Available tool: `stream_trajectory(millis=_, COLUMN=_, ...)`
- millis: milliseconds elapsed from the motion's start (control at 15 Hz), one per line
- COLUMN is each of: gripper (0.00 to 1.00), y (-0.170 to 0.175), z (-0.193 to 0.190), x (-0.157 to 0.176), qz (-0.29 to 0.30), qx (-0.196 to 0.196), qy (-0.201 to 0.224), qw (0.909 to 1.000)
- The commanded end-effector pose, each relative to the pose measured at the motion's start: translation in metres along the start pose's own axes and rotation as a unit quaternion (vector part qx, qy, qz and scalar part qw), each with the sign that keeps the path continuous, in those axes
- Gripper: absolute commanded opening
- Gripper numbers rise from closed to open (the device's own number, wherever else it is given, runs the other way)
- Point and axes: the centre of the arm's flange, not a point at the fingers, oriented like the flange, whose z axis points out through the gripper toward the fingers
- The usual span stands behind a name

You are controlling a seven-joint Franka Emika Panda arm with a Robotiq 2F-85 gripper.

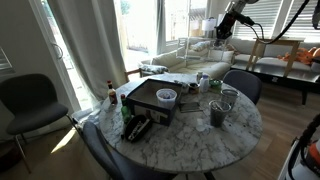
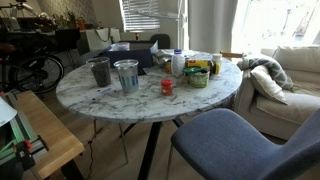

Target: Move the silver case forward to the right

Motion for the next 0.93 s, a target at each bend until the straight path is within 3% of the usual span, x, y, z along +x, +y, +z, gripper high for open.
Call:
stream_trajectory(millis=0, gripper=0.06, y=0.0, z=0.0, x=0.002, qz=0.0, qx=-0.001, qy=0.001, qw=1.0)
stream_trajectory(millis=200, gripper=0.06, y=0.002, z=0.002, x=0.003, qz=0.001, qx=-0.003, qy=0.0, qw=1.0)
stream_trajectory(millis=267, gripper=0.01, y=0.002, z=0.002, x=0.004, qz=0.002, qx=-0.003, qy=0.0, qw=1.0)
stream_trajectory(millis=533, gripper=0.01, y=-0.009, z=0.037, x=0.072, qz=0.044, qx=-0.05, qy=-0.007, qw=0.9978)
stream_trajectory(millis=867, gripper=0.01, y=-0.055, z=0.099, x=0.136, qz=0.104, qx=-0.087, qy=-0.01, qw=0.9907)
